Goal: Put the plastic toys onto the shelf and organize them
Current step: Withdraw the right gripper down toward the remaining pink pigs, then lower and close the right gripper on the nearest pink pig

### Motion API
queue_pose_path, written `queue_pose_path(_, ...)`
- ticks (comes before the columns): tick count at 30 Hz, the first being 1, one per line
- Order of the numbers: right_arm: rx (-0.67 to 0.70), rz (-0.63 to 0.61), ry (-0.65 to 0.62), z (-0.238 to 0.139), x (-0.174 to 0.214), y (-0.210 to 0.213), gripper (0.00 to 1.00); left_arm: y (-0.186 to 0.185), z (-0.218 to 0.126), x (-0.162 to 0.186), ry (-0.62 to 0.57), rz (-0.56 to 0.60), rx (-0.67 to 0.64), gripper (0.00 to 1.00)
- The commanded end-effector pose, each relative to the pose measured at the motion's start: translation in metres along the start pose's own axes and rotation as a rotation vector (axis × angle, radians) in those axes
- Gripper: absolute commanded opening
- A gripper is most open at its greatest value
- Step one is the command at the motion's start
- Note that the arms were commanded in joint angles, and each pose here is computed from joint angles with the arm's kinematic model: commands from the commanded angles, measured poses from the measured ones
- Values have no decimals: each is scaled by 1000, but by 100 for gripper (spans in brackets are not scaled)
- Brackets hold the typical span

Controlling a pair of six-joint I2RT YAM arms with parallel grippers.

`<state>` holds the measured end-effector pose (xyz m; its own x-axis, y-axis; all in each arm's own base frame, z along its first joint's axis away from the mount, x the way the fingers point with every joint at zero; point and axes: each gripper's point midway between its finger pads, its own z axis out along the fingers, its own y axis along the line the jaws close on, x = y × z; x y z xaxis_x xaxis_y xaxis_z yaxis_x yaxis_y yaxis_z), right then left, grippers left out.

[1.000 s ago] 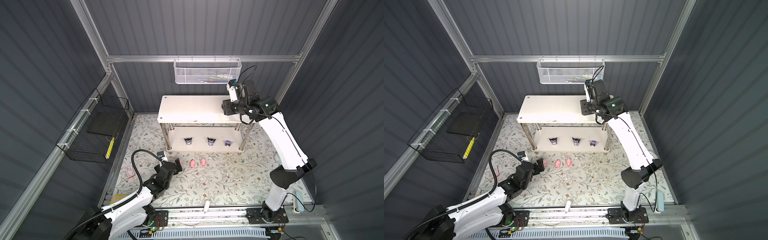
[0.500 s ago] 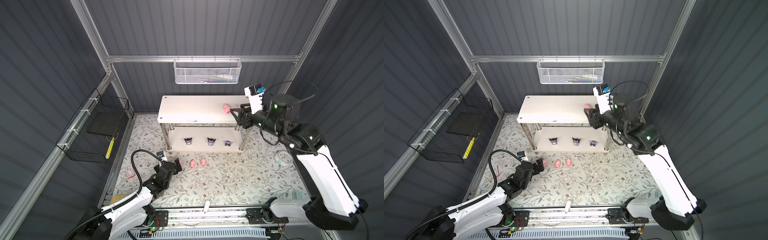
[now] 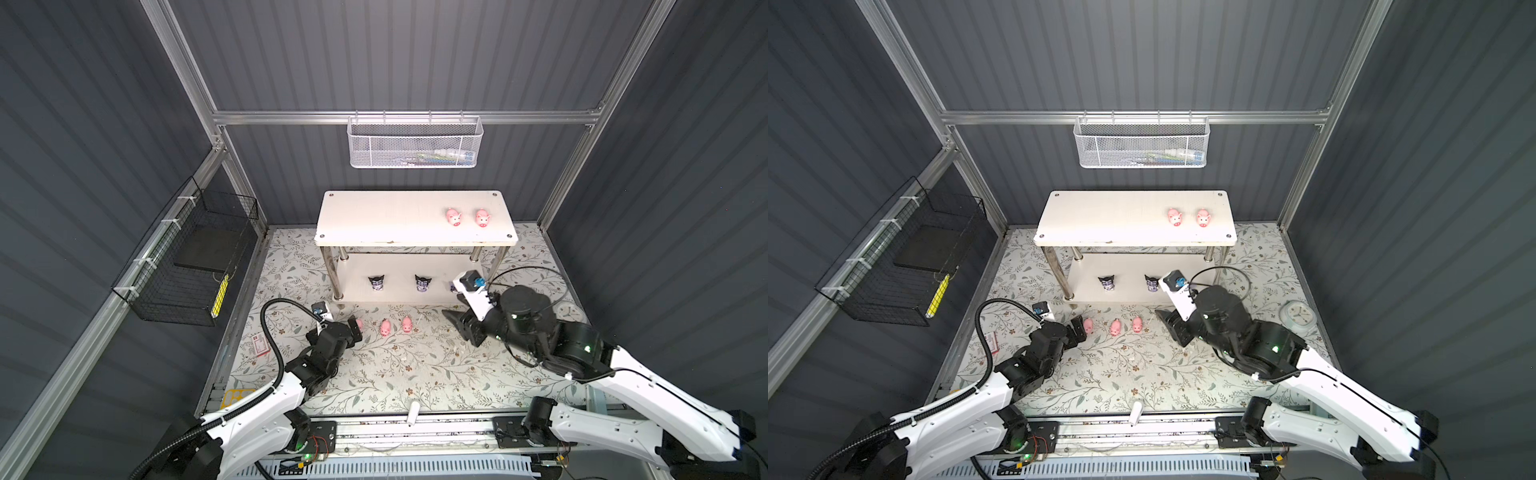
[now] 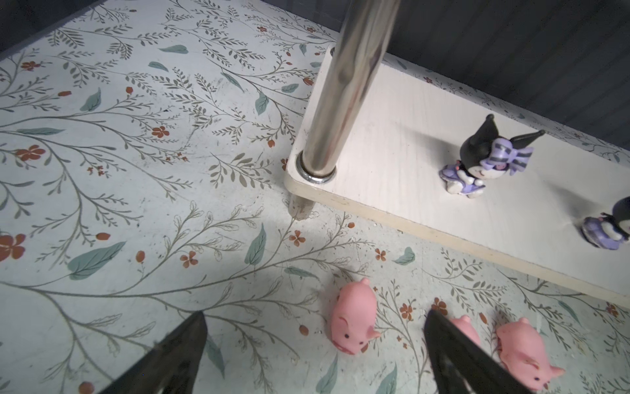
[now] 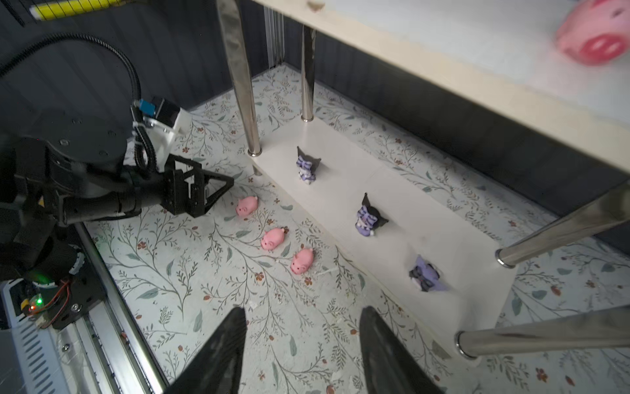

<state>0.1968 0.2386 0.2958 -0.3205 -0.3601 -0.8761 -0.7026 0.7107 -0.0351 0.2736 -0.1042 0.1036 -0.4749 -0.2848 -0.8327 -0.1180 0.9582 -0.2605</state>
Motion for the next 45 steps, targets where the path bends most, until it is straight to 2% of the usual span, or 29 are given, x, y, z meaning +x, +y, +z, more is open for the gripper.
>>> queue_pose_path(1,30,86,18,27,14,7,57,-1,-1,-14,-26,3,-22,99)
queue_pose_path(6,-29,222,61,79,44,29,59,0,-3,-16,-33,-5,-27,99)
queue_pose_path(9,-17,231,174,113,67,39,60,3,-5,-16,-35,-11,-32,99)
queue_pose_path(18,91,288,347,179,113,41,63,8,-8,-17,-38,-13,-51,99)
queue_pose_path(29,180,393,426,202,140,12,68,9,-7,-16,-39,-14,-54,99)
queue_pose_path(45,199,391,493,223,156,6,68,13,-4,-8,-27,-16,-65,99)
